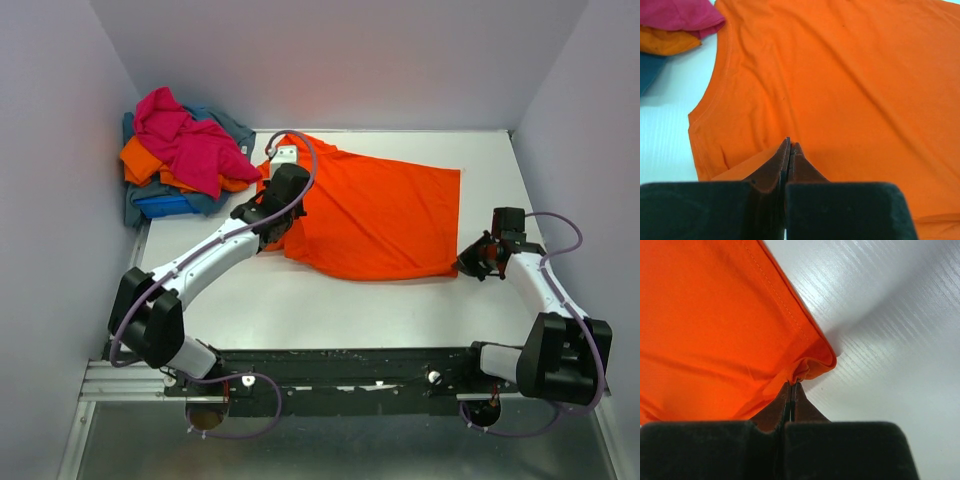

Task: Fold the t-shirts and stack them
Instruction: Fold the flattened tshirt in 1/3 of the way

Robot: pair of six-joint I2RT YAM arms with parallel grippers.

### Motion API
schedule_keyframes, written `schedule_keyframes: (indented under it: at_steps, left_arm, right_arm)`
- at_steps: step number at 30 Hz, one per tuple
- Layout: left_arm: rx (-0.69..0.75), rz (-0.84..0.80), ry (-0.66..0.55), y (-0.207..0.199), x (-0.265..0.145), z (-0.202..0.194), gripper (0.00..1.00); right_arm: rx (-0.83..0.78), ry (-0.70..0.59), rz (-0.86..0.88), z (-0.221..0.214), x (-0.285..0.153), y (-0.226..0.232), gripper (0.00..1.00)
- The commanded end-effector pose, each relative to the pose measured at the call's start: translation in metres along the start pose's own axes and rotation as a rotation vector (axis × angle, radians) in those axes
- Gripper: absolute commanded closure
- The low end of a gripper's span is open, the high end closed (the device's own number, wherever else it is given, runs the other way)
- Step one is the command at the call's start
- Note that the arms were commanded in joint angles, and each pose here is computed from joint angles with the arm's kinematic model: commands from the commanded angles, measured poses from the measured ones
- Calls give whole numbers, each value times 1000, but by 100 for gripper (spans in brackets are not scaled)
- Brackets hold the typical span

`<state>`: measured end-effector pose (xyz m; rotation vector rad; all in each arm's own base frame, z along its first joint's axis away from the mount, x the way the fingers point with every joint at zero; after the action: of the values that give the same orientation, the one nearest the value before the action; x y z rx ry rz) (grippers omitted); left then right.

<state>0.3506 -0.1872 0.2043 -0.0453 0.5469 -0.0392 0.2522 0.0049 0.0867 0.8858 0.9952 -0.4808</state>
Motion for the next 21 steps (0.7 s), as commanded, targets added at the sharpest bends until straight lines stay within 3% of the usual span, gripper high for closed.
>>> schedule_keyframes:
  at_steps: [1, 10, 21]
  left_arm:
    - [33, -56, -41, -15, 7, 21, 100]
    - [104, -47, -52, -35, 41, 38, 100]
    - [90, 62, -42, -18, 61, 60, 100]
  right_arm:
    - [17, -27, 6, 4, 3, 0, 99]
    - [38, -35, 1, 12, 4, 8, 99]
    - [66, -56, -39, 34, 8, 23, 99]
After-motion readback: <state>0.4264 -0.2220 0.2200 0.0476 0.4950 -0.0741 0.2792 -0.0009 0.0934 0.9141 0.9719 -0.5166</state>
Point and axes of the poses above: each gripper's point midway between its finger pads, its own x axis out along the fingers, its own y axis along the line the jaws close on, z = x × y, the point moved 3 cm from there along -x, back along the fingers, and after that the axes turned 4 degrees about x, right-handed, at the moved point
